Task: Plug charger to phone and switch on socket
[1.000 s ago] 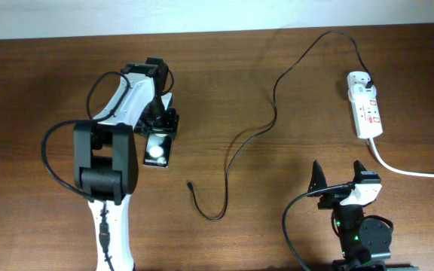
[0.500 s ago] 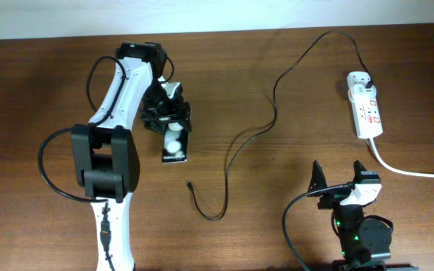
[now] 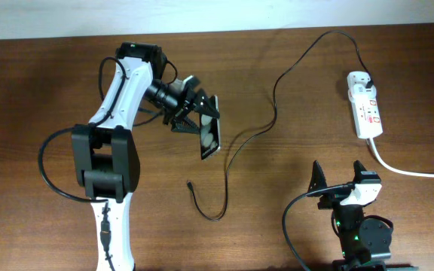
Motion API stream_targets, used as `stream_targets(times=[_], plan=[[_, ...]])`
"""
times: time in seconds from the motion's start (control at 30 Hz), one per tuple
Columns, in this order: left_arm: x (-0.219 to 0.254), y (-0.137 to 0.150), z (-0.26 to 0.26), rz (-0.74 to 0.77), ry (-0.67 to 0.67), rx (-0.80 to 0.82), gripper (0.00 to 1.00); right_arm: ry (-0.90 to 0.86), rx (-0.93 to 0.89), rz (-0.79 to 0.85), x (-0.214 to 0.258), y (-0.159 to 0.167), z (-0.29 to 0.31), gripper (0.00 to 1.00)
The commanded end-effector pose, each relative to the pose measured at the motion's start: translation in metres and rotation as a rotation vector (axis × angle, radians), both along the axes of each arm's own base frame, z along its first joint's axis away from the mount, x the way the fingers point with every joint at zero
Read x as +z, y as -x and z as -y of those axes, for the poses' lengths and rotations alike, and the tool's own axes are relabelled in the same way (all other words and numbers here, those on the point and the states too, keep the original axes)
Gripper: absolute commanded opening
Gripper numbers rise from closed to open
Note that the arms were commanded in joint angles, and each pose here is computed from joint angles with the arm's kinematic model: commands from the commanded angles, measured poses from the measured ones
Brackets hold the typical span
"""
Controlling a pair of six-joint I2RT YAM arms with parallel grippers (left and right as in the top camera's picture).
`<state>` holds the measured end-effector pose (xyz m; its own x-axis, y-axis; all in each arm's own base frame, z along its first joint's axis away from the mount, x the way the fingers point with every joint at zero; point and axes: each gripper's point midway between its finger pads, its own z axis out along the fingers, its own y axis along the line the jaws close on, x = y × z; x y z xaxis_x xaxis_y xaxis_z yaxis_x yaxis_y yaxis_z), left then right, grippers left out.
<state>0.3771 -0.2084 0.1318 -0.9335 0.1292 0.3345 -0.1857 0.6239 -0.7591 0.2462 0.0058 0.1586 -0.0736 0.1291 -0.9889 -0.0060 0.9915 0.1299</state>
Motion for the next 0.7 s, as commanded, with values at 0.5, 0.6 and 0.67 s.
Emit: stream_targets(times=[0.5, 0.6, 0.67], plan=[[0.066, -0.013, 0.031, -0.081, 0.38, 0.12, 0.38, -0.006, -0.016, -0.005, -0.003, 0.0, 0.003, 0.99], [0.067, -0.011, 0.031, -0.099, 0.375, 0.124, 0.4, -0.012, 0.047, -0.005, -0.003, 0.001, -0.008, 0.99], [0.071, -0.011, 0.032, -0.111, 0.396, 0.133, 0.41, -0.162, 0.147, -0.034, -0.005, 0.002, -0.027, 0.99]])
